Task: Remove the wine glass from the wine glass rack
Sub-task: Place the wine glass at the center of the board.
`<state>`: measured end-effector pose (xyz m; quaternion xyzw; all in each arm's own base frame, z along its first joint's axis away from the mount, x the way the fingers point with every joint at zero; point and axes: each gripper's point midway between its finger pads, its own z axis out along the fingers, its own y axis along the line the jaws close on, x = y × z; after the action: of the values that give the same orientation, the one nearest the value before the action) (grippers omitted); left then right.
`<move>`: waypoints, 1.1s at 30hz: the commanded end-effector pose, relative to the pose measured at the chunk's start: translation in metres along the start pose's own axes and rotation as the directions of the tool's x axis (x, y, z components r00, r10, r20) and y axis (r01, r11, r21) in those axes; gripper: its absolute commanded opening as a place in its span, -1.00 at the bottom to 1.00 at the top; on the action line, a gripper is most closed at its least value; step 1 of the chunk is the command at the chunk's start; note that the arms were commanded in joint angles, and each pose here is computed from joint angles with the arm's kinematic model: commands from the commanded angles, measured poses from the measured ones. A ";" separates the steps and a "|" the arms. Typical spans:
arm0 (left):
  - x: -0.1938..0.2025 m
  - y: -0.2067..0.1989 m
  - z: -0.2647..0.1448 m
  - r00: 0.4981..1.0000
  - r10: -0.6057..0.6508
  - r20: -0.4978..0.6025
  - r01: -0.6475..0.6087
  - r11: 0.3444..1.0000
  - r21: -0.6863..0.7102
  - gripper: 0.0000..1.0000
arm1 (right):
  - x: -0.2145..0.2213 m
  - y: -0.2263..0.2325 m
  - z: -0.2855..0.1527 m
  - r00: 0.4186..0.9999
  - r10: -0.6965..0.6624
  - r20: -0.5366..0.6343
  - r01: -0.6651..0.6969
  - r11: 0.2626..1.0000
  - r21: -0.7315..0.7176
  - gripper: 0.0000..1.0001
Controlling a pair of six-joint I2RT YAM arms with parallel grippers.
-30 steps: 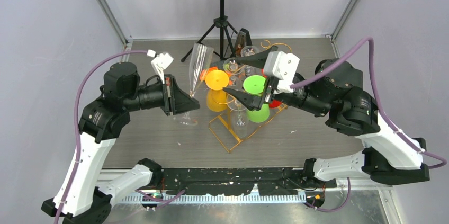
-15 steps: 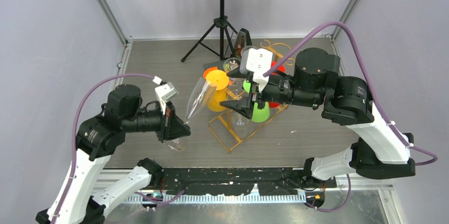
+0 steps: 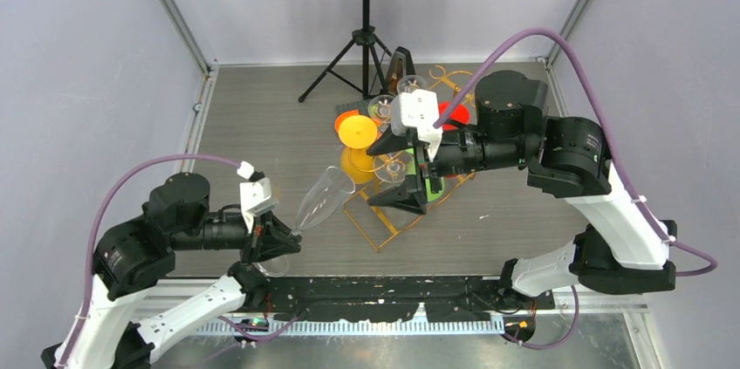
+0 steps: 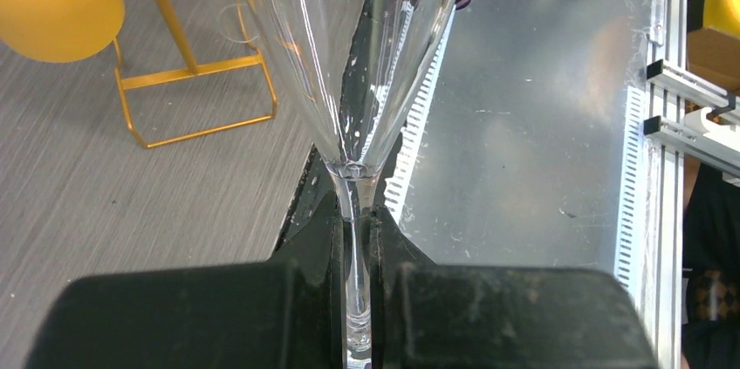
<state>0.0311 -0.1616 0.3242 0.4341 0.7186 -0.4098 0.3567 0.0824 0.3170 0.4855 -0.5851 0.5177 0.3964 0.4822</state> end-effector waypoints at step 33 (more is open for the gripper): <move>-0.007 0.001 -0.001 0.993 0.115 0.030 -0.115 0.993 0.000 -1.00 | 0.014 0.046 0.044 0.992 0.103 -0.068 -0.121 0.925 -0.361 -0.06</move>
<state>0.0288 -0.1575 0.3197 0.4638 0.7035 -0.3931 0.3681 0.0450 0.3546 0.4487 -0.6436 0.4898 0.4829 0.3357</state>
